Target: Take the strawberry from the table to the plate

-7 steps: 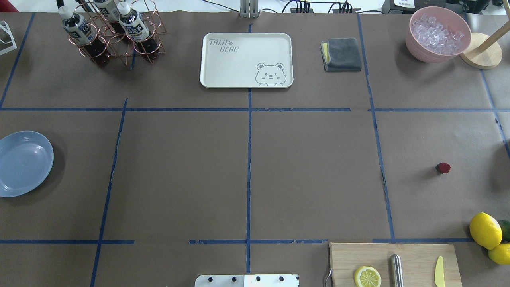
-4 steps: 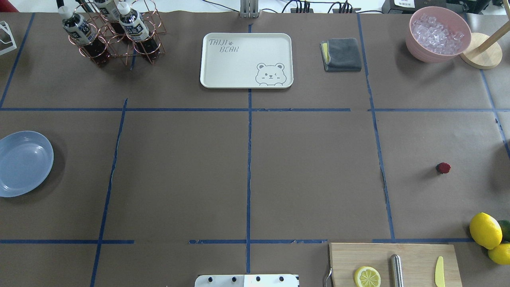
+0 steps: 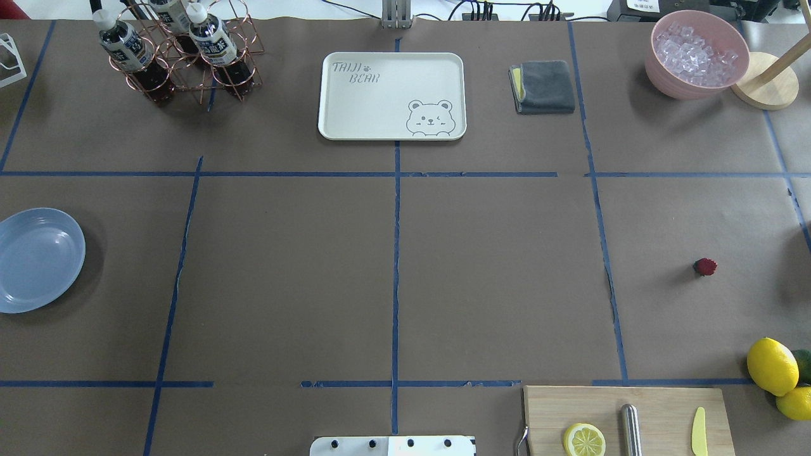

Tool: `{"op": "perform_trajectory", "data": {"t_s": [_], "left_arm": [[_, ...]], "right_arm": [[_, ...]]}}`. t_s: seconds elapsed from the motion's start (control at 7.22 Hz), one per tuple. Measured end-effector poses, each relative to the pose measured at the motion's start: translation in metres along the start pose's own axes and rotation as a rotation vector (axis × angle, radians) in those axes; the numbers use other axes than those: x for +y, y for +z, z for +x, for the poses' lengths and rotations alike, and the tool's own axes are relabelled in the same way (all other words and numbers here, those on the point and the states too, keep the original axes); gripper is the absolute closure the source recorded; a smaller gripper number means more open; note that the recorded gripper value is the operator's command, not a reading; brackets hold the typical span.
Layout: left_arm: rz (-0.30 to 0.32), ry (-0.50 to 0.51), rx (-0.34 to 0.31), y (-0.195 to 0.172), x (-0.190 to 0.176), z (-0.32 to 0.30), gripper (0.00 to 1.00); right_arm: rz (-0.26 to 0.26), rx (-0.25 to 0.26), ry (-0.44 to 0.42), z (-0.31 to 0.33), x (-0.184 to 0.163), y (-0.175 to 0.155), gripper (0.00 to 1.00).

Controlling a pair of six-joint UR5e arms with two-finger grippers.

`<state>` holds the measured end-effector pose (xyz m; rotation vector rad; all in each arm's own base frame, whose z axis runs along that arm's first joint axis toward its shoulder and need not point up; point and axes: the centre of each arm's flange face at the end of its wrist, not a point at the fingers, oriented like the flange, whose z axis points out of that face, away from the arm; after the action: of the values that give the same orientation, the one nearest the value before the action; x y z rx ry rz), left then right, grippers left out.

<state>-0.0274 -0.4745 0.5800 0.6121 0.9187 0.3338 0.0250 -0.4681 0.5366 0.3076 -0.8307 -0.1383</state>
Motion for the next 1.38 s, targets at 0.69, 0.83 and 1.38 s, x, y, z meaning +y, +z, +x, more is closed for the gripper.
{"op": "perform_trajectory", "data": {"t_s": [0.69,0.83,1.38], "left_arm": [[-0.086,-0.204,-0.067,0.115,0.1,-0.019,0.27],[-0.106,-0.204,-0.057,0.132,0.11,-0.012,0.27],[-0.169,-0.153,-0.031,0.171,0.126,0.014,0.77]], "right_arm": [[0.001,0.001,0.008,0.009,0.006,0.008,0.0],[0.0,0.001,0.01,0.01,0.007,0.009,0.0],[-0.002,0.002,0.011,0.011,0.008,0.009,0.0]]}}
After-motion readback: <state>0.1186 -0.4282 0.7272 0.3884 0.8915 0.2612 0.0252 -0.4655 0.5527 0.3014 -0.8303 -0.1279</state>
